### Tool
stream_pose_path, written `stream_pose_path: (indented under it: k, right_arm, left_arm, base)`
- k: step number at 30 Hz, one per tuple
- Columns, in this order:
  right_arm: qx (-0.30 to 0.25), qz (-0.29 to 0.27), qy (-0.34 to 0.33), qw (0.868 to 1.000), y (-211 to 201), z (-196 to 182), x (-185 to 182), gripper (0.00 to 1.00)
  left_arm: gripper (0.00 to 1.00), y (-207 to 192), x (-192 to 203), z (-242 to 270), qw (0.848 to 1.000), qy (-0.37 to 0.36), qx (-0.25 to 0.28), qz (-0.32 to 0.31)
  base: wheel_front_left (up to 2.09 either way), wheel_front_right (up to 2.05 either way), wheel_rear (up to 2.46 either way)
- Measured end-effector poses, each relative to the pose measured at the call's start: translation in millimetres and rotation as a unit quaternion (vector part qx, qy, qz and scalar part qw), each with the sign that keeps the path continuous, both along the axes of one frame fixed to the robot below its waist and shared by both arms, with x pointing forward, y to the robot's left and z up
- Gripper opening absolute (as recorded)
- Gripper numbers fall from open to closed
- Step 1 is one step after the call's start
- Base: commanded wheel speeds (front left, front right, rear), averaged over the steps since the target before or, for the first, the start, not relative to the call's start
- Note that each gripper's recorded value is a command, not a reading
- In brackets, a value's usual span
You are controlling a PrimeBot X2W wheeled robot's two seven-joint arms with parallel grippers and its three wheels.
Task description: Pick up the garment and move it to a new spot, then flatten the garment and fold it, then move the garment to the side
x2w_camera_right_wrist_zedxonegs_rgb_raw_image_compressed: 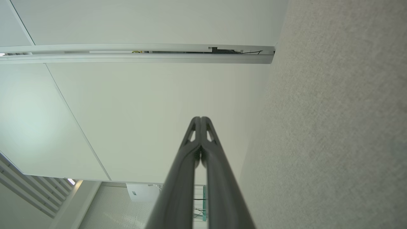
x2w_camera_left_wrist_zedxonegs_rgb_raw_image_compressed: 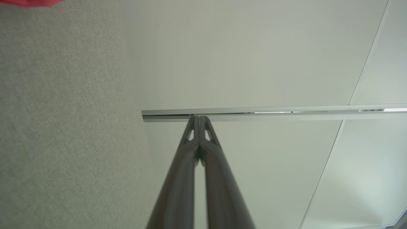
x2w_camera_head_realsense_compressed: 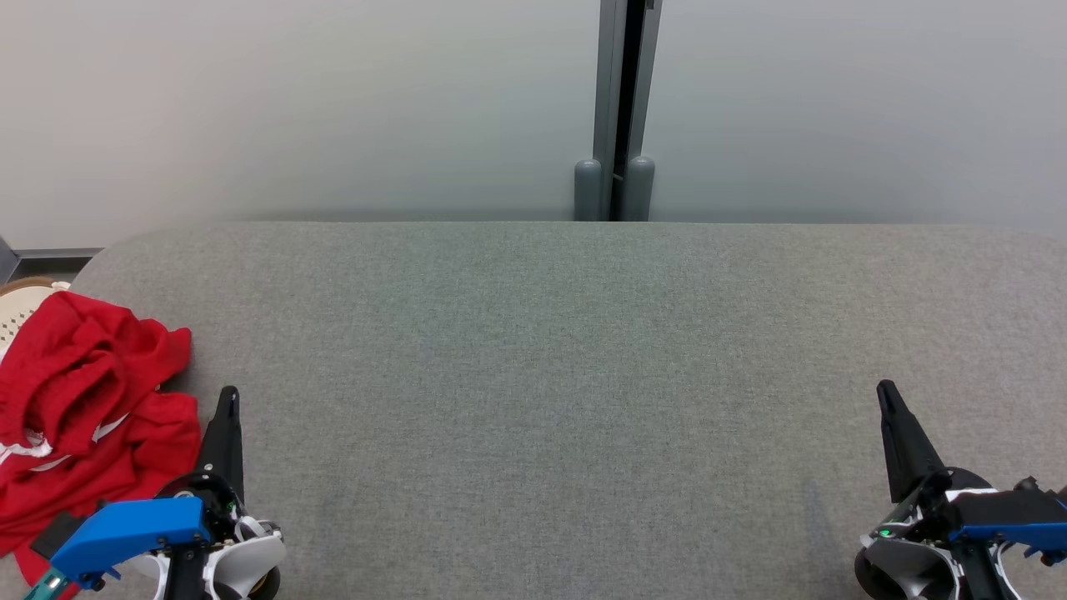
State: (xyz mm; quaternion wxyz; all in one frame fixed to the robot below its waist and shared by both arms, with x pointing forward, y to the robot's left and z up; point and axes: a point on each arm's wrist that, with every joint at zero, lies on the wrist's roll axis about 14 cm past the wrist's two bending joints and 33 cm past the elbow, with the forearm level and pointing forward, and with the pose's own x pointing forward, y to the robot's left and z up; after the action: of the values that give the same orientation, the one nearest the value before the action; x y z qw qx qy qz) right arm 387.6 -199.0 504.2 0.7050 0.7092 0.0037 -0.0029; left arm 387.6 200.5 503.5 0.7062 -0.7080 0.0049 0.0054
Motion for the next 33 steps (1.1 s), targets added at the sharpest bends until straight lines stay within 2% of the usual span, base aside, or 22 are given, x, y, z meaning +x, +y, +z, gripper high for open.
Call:
stream_pose_path:
  k: [33]
  right_arm:
    - [0.000, 0.000, 0.000, 1.000, 0.1, 0.0, 0.0, 0.00]
  left_arm:
    - [0.00, 0.0, 0.0, 0.1, 1.000, 0.000, 0.000, 0.000]
  base:
    - [0.00, 0.00, 0.00]
